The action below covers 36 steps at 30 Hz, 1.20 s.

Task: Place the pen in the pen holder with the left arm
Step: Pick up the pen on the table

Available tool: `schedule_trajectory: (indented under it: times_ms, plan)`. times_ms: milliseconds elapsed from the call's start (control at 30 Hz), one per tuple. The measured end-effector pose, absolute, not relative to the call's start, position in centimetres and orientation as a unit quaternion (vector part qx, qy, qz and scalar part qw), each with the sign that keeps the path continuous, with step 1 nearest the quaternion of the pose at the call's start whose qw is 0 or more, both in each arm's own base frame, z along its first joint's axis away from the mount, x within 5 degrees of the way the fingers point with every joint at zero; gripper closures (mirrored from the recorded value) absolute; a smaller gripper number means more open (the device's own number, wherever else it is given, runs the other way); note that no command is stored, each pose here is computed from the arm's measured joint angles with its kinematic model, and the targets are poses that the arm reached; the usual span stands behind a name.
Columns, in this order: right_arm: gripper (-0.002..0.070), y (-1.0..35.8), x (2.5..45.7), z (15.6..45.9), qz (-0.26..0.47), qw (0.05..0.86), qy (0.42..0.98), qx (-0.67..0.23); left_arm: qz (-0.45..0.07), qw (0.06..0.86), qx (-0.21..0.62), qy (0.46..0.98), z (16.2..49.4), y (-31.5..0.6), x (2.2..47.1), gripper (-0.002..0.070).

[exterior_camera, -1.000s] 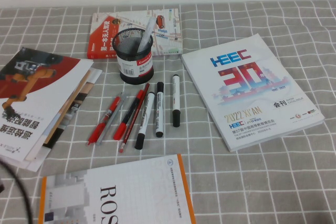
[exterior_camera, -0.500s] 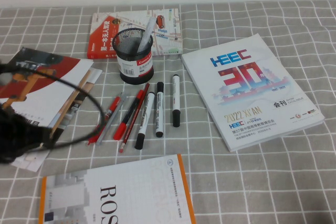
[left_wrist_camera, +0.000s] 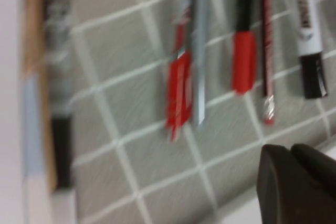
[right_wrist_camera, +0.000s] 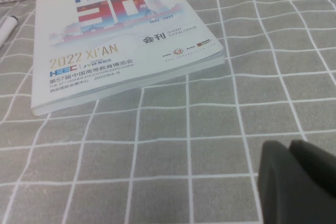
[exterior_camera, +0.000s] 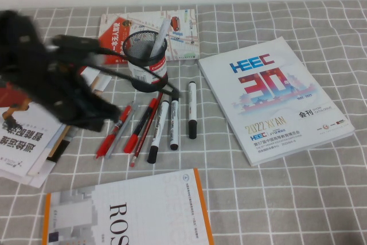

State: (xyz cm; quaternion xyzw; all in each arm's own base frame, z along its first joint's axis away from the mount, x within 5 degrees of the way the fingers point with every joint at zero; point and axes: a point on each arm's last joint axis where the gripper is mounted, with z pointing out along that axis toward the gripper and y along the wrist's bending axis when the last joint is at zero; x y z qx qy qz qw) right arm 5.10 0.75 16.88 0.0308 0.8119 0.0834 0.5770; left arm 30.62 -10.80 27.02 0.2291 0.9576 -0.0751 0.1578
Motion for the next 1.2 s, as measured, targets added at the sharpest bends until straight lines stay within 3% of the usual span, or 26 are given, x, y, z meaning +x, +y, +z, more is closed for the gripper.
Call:
schedule_trajectory:
  times_ms: [133,500,800,1200]
  plan:
    - [0.0691,0.7,5.1,16.9,0.083,0.577,0.812,0.031,-0.072,0.134,0.253,0.955,26.3,-12.7,32.6,0.0677]
    - [0.0691,0.7,5.1,16.9,0.083,0.577,0.812,0.031,-0.029,0.083,0.287,0.954,23.0,-13.8,37.5,0.0676]
    - [0.0691,0.7,5.1,16.9,0.083,0.577,0.812,0.031,-0.021,0.042,0.305,0.951,20.2,-14.1,38.5,0.0508]
    - [0.0691,0.7,5.1,16.9,0.083,0.577,0.812,0.031,0.005,0.080,0.315,0.946,20.0,-13.9,39.5,0.0485]
